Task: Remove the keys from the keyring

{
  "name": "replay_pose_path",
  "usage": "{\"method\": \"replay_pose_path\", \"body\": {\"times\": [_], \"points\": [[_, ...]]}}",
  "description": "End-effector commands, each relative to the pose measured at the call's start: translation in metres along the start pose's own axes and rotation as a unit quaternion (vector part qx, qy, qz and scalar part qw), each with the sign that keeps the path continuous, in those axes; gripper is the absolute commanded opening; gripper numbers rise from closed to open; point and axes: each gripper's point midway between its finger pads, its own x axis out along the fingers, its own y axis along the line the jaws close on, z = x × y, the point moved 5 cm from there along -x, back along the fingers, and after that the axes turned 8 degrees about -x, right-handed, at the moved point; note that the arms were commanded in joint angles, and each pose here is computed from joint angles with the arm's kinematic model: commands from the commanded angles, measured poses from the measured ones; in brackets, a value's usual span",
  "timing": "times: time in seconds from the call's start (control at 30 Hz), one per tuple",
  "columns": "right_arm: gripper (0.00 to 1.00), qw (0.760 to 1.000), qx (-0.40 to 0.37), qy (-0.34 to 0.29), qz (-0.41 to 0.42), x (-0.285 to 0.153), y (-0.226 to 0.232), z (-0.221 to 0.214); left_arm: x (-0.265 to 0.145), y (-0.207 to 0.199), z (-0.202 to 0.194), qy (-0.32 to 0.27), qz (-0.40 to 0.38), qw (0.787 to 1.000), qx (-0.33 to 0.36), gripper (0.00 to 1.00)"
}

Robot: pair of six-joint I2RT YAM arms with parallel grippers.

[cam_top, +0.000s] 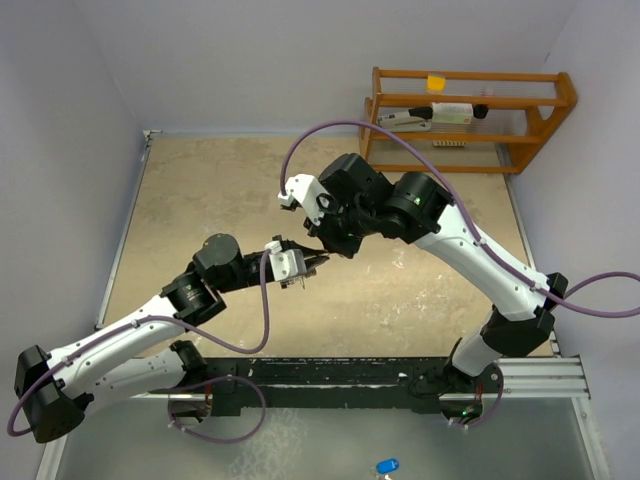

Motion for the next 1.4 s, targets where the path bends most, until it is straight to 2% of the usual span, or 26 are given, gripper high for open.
{"method": "replay_pose_path", "body": {"times": [0.0,0.13,0.33,0.6,0.87,1.07,1.37], "points": [[0.00,0.999,-0.010,-0.042,-0.033,0.013,-0.016,0.019,-0.008,-0.015,0.060,-0.122,-0.054,0.990,0.048,0.00],[0.00,0.996,-0.006,-0.054,-0.066,0.016,-0.027,0.025,-0.009,-0.020,0.066,-0.137,-0.070,0.987,0.047,0.00],[0.00,0.989,-0.009,-0.111,-0.099,0.005,-0.043,0.049,-0.003,-0.026,0.060,-0.130,-0.098,0.986,0.031,0.00],[0.00,0.986,-0.014,-0.112,-0.120,0.008,-0.055,0.060,0.001,-0.031,0.058,-0.133,-0.125,0.983,0.023,0.00],[0.00,0.994,-0.018,-0.089,-0.059,0.034,-0.041,0.053,0.000,-0.034,0.066,-0.150,-0.136,0.979,0.031,0.00],[0.00,0.997,-0.008,-0.075,0.022,0.053,-0.020,0.045,-0.005,-0.034,0.076,-0.164,-0.133,0.977,0.043,0.00],[0.00,0.998,0.024,-0.030,0.044,0.063,-0.007,0.019,-0.018,-0.033,0.086,-0.172,-0.114,0.977,0.060,0.00]]}}
